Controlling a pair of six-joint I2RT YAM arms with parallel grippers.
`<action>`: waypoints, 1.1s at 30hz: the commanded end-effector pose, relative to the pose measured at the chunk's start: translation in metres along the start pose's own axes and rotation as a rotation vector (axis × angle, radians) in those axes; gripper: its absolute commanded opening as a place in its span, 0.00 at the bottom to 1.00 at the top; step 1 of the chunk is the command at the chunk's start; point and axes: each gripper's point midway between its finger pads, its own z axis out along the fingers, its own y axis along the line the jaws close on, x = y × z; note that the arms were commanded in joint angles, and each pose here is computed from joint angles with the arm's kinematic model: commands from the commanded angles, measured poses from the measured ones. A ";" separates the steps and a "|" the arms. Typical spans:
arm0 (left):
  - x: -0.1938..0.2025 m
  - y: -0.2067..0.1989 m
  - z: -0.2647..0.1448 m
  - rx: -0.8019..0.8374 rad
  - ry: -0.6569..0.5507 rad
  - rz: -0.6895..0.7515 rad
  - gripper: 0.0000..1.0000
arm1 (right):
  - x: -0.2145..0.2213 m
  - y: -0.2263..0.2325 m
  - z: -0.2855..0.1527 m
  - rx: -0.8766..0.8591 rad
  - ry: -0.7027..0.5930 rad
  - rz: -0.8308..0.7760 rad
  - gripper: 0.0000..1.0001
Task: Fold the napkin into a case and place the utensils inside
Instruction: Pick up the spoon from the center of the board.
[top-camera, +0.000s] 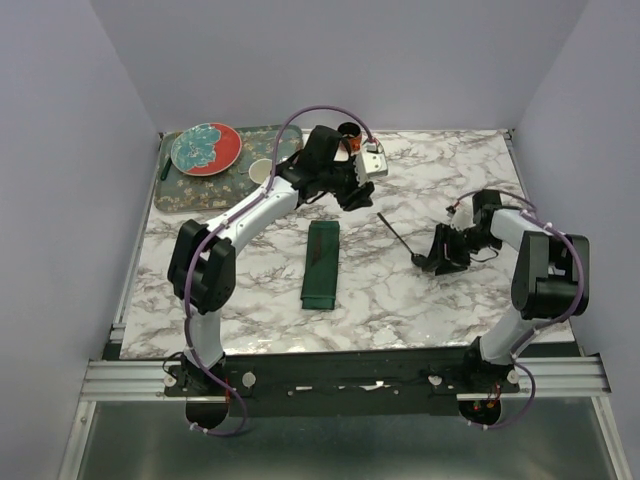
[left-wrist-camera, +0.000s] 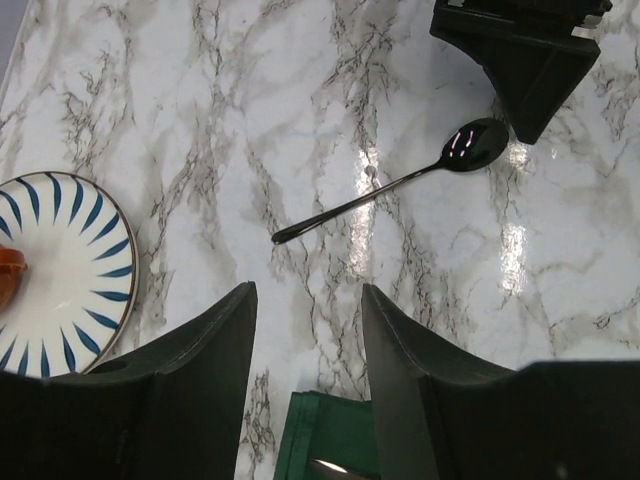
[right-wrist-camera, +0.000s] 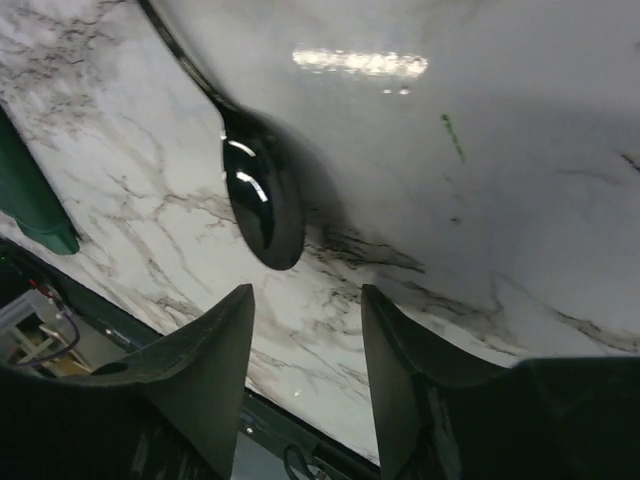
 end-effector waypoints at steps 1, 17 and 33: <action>-0.009 0.006 -0.012 -0.066 -0.031 0.003 0.56 | -0.007 -0.009 0.011 -0.027 0.029 0.101 0.52; 0.006 -0.026 -0.016 0.052 0.015 0.238 0.55 | -0.030 -0.005 -0.004 -0.052 -0.033 0.062 0.01; 0.002 -0.032 -0.009 0.059 0.022 0.221 0.54 | -0.051 -0.015 0.013 -0.122 -0.066 0.222 0.41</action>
